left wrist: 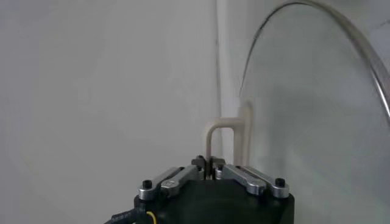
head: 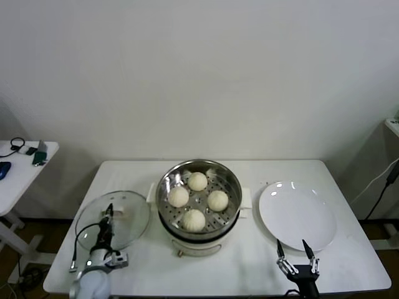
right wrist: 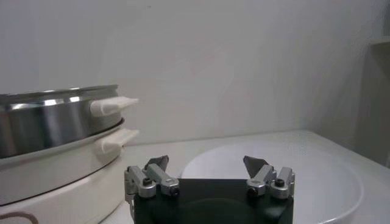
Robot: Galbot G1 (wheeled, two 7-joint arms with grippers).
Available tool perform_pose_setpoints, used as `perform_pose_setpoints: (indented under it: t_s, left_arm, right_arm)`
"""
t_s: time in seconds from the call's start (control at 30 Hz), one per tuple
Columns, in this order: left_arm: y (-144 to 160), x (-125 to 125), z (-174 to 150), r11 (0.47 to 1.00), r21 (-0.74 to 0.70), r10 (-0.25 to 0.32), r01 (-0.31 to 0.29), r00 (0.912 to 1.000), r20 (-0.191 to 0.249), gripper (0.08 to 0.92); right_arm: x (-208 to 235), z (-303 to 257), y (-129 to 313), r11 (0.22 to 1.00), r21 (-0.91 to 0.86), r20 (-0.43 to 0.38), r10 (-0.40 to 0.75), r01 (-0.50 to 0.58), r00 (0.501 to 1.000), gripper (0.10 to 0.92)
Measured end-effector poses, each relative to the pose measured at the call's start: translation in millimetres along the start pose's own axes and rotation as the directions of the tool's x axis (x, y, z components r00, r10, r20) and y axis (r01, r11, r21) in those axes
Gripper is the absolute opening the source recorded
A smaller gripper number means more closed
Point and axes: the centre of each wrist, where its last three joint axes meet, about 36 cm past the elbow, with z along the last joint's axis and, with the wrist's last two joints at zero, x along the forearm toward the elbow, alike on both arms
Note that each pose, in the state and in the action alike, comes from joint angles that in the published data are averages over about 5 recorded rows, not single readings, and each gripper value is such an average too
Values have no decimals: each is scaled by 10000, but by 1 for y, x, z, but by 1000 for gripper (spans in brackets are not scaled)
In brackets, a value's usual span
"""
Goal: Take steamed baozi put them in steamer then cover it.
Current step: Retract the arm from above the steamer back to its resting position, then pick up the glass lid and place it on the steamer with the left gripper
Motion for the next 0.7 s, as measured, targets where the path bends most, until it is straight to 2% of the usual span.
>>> perform_pose_setpoints:
  t_s: [0.17,0.3,0.53,0.7]
  left_arm:
    - [16,0,3,9995,153,-265,267,9996,-106,134]
    - [39,0,10,9975,324,-620,630,9976,-306,134]
    - [104,2,22,9893,830,-1146,1199,9913,-653,134]
    - [157,6,17,9797,1339,-1395,1490,9872,-776,134]
  right_arm:
    - [1,1,-1,10000,57,62,14,-14,10000,823]
    - [1,1,-2,9999,130,64,14,-15,10000,823]
    - [0,2,-3,9995,300,73,10,-12,10000,823]
    - [-3,2,-2,9989,470,82,14,-18,10000,823]
